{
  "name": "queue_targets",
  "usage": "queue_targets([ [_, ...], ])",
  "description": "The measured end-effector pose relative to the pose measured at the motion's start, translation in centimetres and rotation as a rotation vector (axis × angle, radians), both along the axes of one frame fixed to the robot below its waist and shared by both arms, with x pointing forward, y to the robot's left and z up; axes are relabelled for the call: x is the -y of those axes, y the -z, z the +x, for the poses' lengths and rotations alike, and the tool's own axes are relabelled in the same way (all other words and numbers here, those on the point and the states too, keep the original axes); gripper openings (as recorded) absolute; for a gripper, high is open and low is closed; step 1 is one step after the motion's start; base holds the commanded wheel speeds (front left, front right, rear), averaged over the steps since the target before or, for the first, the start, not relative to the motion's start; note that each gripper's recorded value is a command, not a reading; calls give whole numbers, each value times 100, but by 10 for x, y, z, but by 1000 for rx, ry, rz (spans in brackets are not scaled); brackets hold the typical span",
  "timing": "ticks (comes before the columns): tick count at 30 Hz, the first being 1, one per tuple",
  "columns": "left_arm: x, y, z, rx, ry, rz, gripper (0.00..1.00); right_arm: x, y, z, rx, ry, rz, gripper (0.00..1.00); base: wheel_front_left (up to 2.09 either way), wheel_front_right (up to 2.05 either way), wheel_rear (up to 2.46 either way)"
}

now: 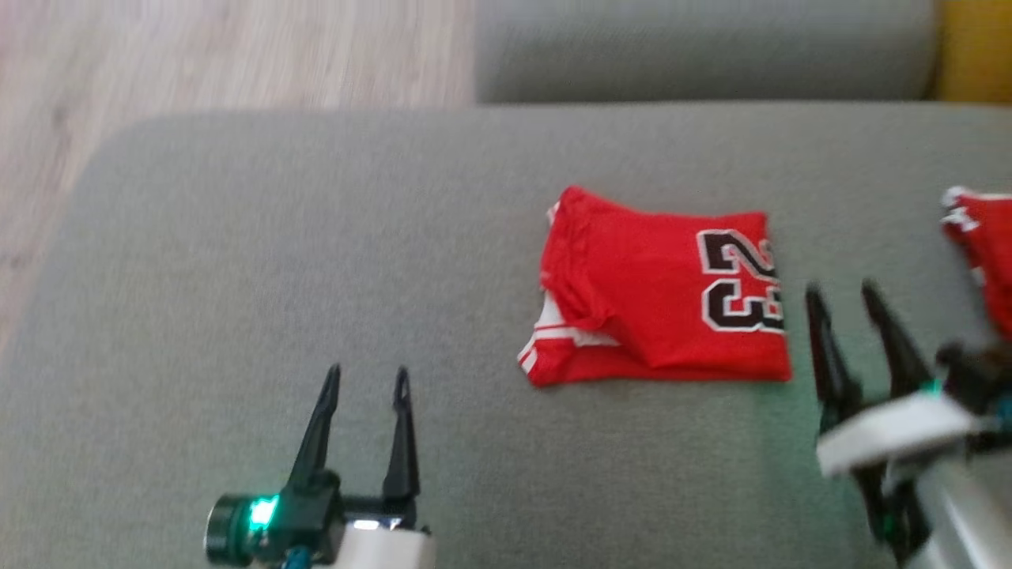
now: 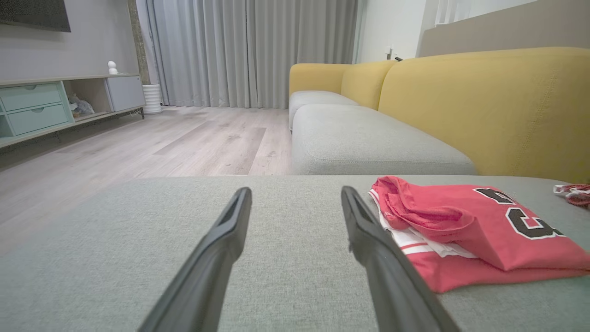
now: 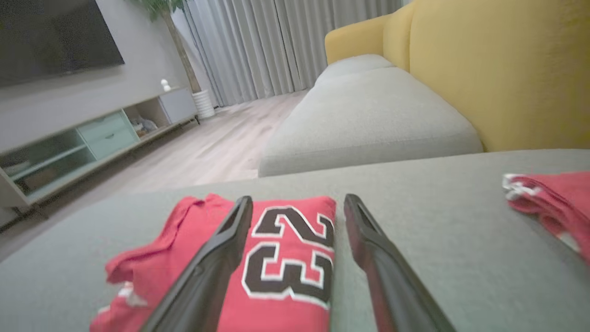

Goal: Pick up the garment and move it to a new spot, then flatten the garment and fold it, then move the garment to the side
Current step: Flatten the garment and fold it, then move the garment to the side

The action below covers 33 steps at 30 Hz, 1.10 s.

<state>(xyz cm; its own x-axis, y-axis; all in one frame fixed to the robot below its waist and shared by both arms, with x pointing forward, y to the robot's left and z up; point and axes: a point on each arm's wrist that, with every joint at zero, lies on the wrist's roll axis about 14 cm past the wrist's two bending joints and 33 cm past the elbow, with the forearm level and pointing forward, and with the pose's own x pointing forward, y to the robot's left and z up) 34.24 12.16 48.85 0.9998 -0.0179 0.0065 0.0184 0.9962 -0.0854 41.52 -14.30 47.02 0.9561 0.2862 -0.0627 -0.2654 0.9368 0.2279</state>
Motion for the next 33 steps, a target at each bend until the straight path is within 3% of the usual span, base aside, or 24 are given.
queue_targets([
  [13, 5, 16, -37, -36, 65, 18, 100, 8, 5, -97, 25, 54, -58, 100, 0, 0, 0],
  [33, -12, 24, -47, -50, 32, 37, 100, 8, 4, -108, 39, 74, -63, 100, 0, 0, 0],
])
